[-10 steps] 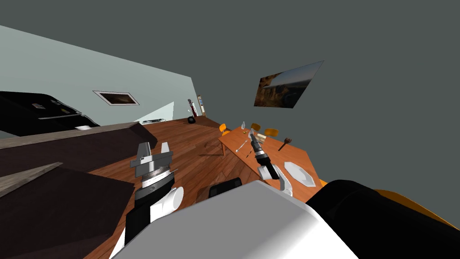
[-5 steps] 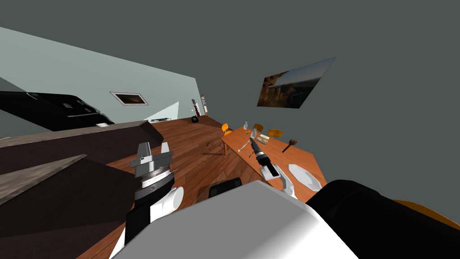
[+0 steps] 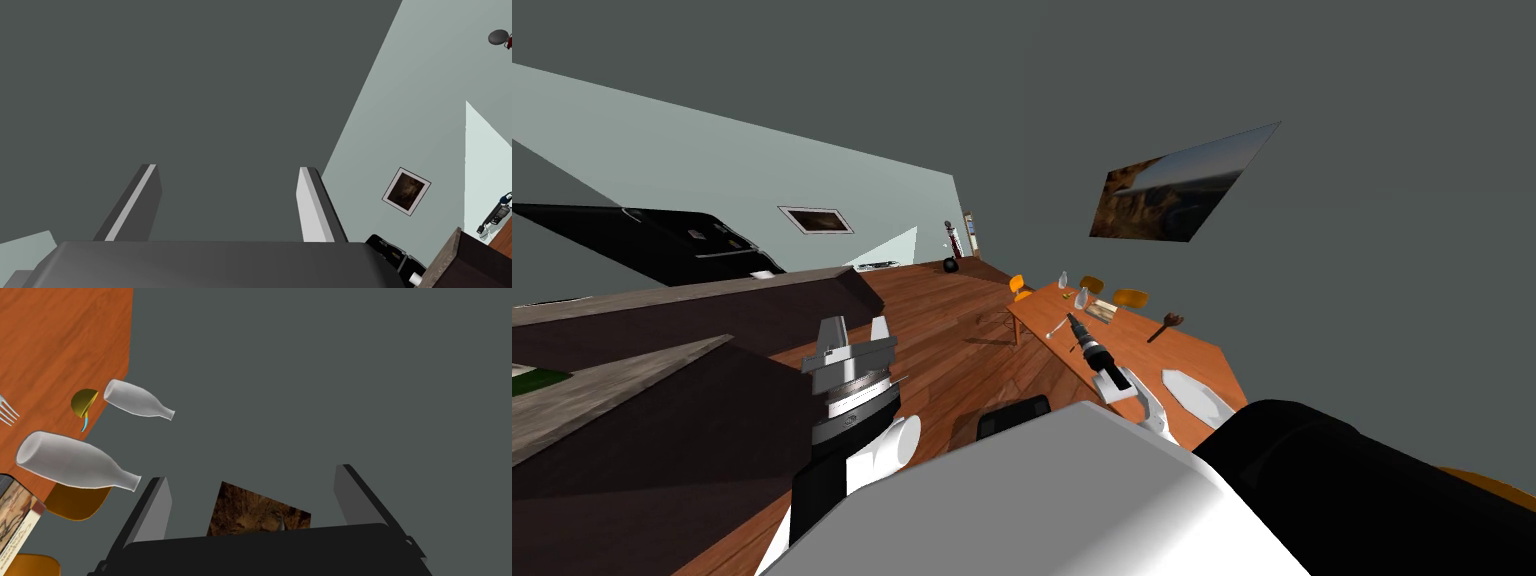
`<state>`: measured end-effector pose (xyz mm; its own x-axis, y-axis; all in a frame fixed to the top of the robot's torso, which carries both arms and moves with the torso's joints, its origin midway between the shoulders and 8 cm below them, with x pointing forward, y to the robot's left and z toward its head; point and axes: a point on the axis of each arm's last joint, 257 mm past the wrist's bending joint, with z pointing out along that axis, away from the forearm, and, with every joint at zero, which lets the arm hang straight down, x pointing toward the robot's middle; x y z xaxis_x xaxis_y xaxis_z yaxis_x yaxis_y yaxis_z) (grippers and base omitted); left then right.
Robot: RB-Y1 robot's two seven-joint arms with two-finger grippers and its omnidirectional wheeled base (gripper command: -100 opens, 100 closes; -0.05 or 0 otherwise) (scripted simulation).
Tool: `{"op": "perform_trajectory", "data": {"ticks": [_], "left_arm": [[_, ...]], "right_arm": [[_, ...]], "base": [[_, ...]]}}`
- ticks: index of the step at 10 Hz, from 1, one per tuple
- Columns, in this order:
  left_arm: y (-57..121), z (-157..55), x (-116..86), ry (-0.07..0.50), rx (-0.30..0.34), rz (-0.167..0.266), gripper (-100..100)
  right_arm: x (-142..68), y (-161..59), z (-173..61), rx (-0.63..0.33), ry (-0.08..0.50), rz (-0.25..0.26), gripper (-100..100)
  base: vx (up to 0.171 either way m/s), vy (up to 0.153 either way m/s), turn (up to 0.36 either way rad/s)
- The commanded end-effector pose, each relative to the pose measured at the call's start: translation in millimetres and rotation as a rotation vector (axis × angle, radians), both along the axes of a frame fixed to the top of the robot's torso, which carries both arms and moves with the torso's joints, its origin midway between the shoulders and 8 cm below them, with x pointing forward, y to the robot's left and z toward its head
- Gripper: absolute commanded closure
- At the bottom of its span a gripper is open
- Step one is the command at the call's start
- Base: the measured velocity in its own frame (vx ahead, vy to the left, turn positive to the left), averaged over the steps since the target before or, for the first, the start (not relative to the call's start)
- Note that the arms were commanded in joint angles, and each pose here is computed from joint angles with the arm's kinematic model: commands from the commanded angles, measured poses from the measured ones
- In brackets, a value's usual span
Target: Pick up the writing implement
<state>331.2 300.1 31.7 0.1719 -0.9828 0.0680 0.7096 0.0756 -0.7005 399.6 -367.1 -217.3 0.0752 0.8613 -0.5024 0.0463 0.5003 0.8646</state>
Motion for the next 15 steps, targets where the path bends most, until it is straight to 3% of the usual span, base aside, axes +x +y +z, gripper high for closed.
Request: {"op": "perform_trajectory", "data": {"ticks": [1,2,3,5,6,9,10,13,14,15], "left_arm": [[0.0,0.0,0.0,0.000,0.000,0.000,0],[0.0,0.0,0.0,0.000,0.000,0.000,0],[0.0,0.0,0.0,0.000,0.000,0.000,0],[0.0,0.0,0.0,0.000,0.000,0.000,0],[0.0,0.0,0.0,0.000,0.000,0.000,0],[0.0,0.0,0.0,0.000,0.000,0.000,0],[0.0,0.0,0.0,0.000,0.000,0.000,0],[0.0,0.0,0.0,0.000,0.000,0.000,0],[0.0,0.0,0.0,0.000,0.000,0.000,0],[0.0,0.0,0.0,0.000,0.000,0.000,0]], "right_arm": [[-1.1,-9.7,-21.6,-0.012,0.070,-0.016,-100],[-3.4,-17.7,-40.3,-0.022,0.124,-0.027,-100],[-3.9,-18.6,-42.9,-0.021,0.134,-0.030,-100],[-11.2,-34.7,-80.2,-0.039,0.249,-0.054,-100],[-13.0,-36.7,-85.3,-0.039,0.261,-0.059,-100],[-34.2,-63.8,-144.0,-0.064,0.440,-0.097,-100],[-36.1,-65.2,-147.4,-0.063,0.452,-0.102,-100],[-64.1,-91.4,-196.7,-0.087,0.620,-0.137,-100],[-69.1,-94.9,-203.2,-0.086,0.637,-0.145,-100],[-81.0,-104.5,-218.8,-0.095,0.693,-0.158,-100]], "base": [[0.014,0.029,0.081],[0.036,0.045,0.109],[0.030,0.039,0.016],[0.034,0.046,0.061],[0.032,0.031,0.023],[0.058,0.045,0.039],[0.052,0.046,0.002],[0.066,0.038,-0.001],[0.064,0.042,-0.003],[0.064,0.028,-0.016]]}}
